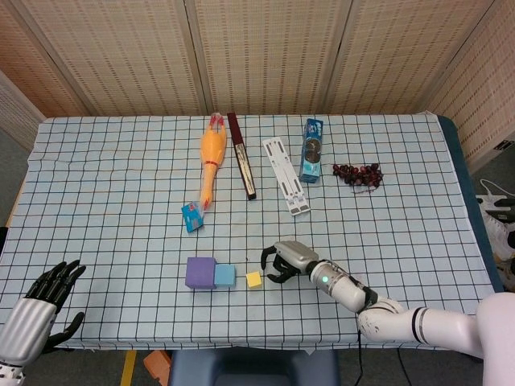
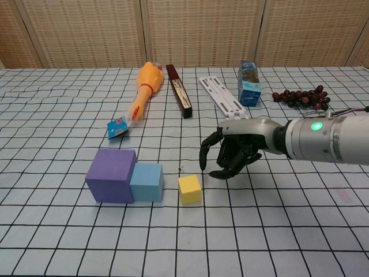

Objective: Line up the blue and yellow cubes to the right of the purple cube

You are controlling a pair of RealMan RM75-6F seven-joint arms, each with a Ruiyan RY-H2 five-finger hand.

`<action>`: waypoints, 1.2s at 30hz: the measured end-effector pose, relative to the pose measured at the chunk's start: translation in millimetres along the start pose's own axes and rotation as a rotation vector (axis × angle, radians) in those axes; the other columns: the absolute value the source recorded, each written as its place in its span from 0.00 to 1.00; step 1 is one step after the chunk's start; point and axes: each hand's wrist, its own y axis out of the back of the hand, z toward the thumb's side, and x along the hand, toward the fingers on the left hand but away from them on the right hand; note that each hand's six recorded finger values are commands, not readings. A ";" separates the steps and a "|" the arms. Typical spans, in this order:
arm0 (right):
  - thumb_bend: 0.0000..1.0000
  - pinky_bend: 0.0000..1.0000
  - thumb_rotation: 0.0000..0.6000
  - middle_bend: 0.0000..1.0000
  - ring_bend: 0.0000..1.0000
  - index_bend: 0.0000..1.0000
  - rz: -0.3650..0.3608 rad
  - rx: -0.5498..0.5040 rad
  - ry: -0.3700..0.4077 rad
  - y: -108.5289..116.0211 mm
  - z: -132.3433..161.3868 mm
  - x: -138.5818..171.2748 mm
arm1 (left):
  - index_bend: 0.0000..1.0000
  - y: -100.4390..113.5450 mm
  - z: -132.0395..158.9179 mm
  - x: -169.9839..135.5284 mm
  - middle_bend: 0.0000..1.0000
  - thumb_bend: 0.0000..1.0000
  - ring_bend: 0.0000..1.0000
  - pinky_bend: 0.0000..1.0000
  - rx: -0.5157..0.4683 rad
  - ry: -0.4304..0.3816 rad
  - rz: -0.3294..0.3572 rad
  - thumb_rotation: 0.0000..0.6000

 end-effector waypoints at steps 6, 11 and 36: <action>0.31 1.00 1.00 0.92 1.00 0.50 0.056 -0.011 -0.025 -7.2 -1.0 1.0 | 0.00 0.2 0.4 0.0 0.00 0.38 0.00 0.15 0.001 -0.001 0.000 1.00; 0.32 1.00 1.00 0.92 1.00 0.49 0.103 -0.032 -0.039 -14.7 -0.6 0.5 | 0.00 1.2 0.7 -0.9 0.00 0.38 0.00 0.15 0.000 -0.003 0.005 1.00; 0.32 1.00 1.00 0.92 1.00 0.46 0.162 -0.119 -0.041 -34.8 1.9 -10.3 | 0.00 2.2 -0.2 -1.4 0.00 0.38 0.00 0.15 -0.003 -0.002 0.008 1.00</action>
